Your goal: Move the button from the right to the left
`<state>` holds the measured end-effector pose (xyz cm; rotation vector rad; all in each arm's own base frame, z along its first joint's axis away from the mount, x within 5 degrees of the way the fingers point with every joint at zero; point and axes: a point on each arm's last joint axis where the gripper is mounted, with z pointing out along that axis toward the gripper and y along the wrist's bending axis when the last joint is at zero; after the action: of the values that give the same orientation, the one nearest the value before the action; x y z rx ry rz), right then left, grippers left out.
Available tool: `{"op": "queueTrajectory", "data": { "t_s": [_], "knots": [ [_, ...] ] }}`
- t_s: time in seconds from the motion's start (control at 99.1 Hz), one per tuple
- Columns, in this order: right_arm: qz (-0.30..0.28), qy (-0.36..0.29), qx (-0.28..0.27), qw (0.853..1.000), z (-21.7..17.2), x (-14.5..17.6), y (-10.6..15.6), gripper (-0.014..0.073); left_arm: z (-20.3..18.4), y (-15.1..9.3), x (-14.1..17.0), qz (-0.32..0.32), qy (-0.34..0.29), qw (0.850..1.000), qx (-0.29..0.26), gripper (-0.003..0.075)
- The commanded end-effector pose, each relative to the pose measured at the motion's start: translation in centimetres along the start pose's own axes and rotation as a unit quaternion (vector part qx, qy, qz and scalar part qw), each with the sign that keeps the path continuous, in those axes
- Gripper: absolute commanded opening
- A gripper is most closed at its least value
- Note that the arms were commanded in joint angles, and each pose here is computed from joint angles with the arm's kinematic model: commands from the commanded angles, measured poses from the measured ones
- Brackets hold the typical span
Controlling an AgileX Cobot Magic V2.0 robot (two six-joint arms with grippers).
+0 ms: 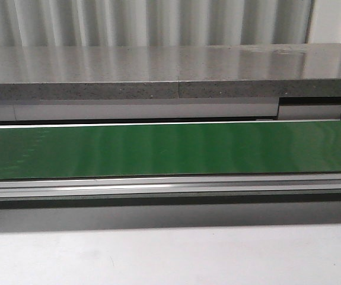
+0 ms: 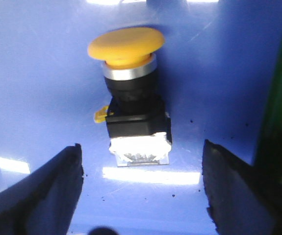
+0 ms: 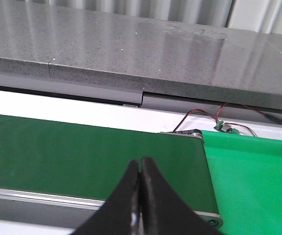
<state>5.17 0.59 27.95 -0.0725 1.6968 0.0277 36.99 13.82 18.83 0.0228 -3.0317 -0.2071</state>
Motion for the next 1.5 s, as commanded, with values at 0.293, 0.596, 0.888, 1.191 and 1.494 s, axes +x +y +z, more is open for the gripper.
{"op": "queueTrajectory", "data": {
  "t_s": [0.293, 0.596, 0.888, 1.191, 1.494],
  "knots": [
    [-0.001, -0.049, 0.006, 0.999, -0.2, -1.6, -0.1, -0.0066, -7.1, 0.6, 2.0, -0.027, -0.096, 0.995, -0.023, 0.0113],
    [-0.001, -0.049, 0.006, 0.999, -0.2, -1.6, -0.1, -0.0066, -14.2, -1.3, 5.1, -0.069, -0.230, 0.969, 0.057, -0.0020],
    [-0.001, -0.049, 0.006, 0.999, -0.2, -1.6, -0.1, -0.0066, -20.0, -5.0, 7.5, -0.059, -0.347, 0.931, 0.098, -0.0020],
    [-0.001, -0.049, 0.006, 0.999, -0.2, -1.6, -0.1, -0.0066, -22.9, -10.9, 9.4, 0.006, -0.432, 0.899, 0.076, -0.0020],
    [-0.001, -0.049, 0.006, 0.999, -0.2, -1.6, -0.1, -0.0066, -21.9, -14.4, 12.8, 0.048, -0.489, 0.865, 0.102, -0.0020]
  ]
}}
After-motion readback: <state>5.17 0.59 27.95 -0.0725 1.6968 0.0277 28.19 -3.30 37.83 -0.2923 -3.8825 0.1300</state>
